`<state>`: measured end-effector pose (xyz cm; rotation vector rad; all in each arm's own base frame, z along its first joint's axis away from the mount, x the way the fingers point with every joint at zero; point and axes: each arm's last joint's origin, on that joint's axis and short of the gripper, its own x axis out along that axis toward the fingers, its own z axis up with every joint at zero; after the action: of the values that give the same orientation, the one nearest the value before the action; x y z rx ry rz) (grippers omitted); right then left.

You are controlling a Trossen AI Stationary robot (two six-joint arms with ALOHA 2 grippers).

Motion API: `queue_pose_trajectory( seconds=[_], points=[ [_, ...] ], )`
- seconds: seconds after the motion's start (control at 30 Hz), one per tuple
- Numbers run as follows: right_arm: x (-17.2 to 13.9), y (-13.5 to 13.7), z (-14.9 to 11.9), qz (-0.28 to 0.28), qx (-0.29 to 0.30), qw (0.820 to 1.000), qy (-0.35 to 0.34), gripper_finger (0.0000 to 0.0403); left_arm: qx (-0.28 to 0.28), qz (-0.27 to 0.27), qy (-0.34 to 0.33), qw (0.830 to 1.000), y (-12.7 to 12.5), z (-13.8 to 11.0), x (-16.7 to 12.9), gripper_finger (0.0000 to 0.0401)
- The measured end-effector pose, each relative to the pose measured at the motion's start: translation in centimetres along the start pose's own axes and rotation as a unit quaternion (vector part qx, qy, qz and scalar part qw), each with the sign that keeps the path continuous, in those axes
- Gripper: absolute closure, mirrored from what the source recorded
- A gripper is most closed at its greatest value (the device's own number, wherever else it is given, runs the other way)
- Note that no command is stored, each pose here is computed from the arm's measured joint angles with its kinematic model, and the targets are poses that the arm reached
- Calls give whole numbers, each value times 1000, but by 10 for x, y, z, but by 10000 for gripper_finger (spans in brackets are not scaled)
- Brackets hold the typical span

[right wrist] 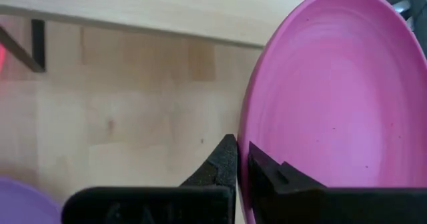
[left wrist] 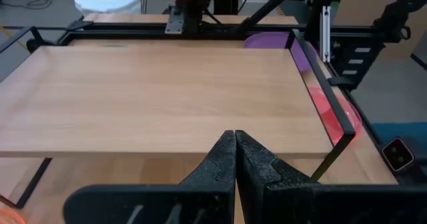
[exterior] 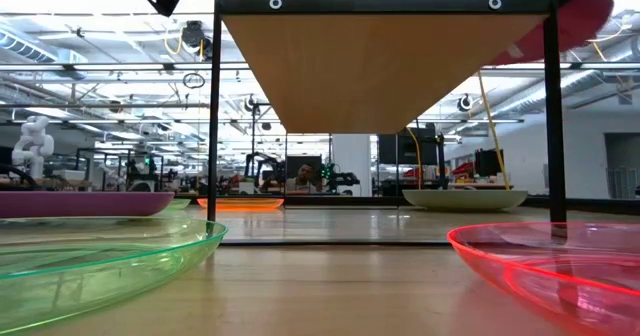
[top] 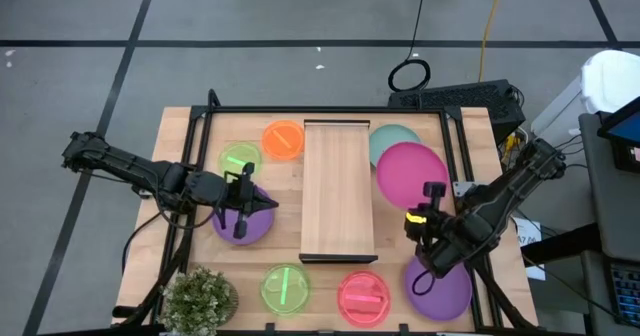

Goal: Place and stack plates onto a shelf
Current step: Put the pink plate on the shelf

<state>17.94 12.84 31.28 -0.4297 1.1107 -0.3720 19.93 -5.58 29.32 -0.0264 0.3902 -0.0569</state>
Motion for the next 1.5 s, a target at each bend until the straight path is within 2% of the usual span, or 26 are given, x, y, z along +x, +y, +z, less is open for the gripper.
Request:
queue_pose_trajectory(
  seconds=[0.27,0.47,1.0,1.17,1.33,1.5],
  points=[
    [11,-9,12,0,-69,998,-1,401,24,1,-15,1000,0,3,0,400],
    [18,-14,26,-29,-106,993,-42,401,48,17,-27,998,1,5,0,400],
    [37,-38,71,-67,-181,972,-136,401,34,20,-22,999,1,4,0,400],
    [45,-54,87,-83,-183,965,-170,401,35,20,-22,999,1,4,0,400],
    [55,-72,99,-58,-179,960,-207,401,37,20,-21,999,1,4,0,400],
    [67,-89,101,-28,-161,964,-210,401,46,20,-21,999,1,4,0,400]
  ],
)
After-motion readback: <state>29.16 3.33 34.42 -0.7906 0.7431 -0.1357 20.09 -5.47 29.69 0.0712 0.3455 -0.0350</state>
